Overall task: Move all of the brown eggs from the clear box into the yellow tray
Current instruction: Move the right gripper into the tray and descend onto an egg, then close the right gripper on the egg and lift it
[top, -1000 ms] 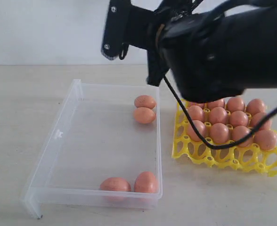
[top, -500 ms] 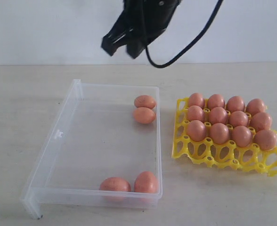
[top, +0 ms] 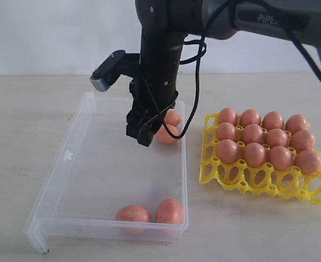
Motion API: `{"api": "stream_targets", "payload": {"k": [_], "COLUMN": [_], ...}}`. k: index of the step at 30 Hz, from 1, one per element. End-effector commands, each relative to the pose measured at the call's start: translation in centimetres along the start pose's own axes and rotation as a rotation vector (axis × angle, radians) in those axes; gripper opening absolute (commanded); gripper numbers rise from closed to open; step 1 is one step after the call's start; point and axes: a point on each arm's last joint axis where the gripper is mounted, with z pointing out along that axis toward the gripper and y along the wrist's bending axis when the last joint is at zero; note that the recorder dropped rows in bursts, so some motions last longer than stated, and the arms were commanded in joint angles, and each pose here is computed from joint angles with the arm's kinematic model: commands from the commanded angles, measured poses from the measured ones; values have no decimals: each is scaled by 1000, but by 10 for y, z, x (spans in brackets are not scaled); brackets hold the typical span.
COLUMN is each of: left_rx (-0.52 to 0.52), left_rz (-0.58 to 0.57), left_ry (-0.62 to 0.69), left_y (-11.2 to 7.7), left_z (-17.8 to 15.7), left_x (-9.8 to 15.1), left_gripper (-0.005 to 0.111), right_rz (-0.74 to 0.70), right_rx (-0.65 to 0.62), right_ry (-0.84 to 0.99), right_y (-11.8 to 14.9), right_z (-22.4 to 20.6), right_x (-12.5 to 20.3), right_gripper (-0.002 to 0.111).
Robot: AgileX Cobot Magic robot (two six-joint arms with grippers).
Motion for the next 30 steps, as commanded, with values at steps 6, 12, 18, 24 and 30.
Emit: {"api": "stream_targets", "payload": {"k": [6, 12, 18, 24, 30], "left_rx": [4, 4, 4, 4, 4], "left_rz": [-2, -2, -2, -2, -2], "left_ry": [-8, -8, -8, -8, -8], "left_y": [0, 0, 0, 0, 0], "left_z": [0, 0, 0, 0, 0], "left_x": [-1, -1, -1, -1, -1], "left_gripper": [-4, -4, -4, -4, -4], "right_rz": [-80, -148, -159, -163, -125], "right_rx": [135, 253, 256, 239, 246], "right_ry": [64, 58, 94, 117, 99], "right_y": [-21, -33, -35, -36, -38], "right_z": [34, 45, 61, 80, 95], "right_x": [2, -1, 1, 3, 2], "right_gripper": [57, 57, 57, 57, 52]}}
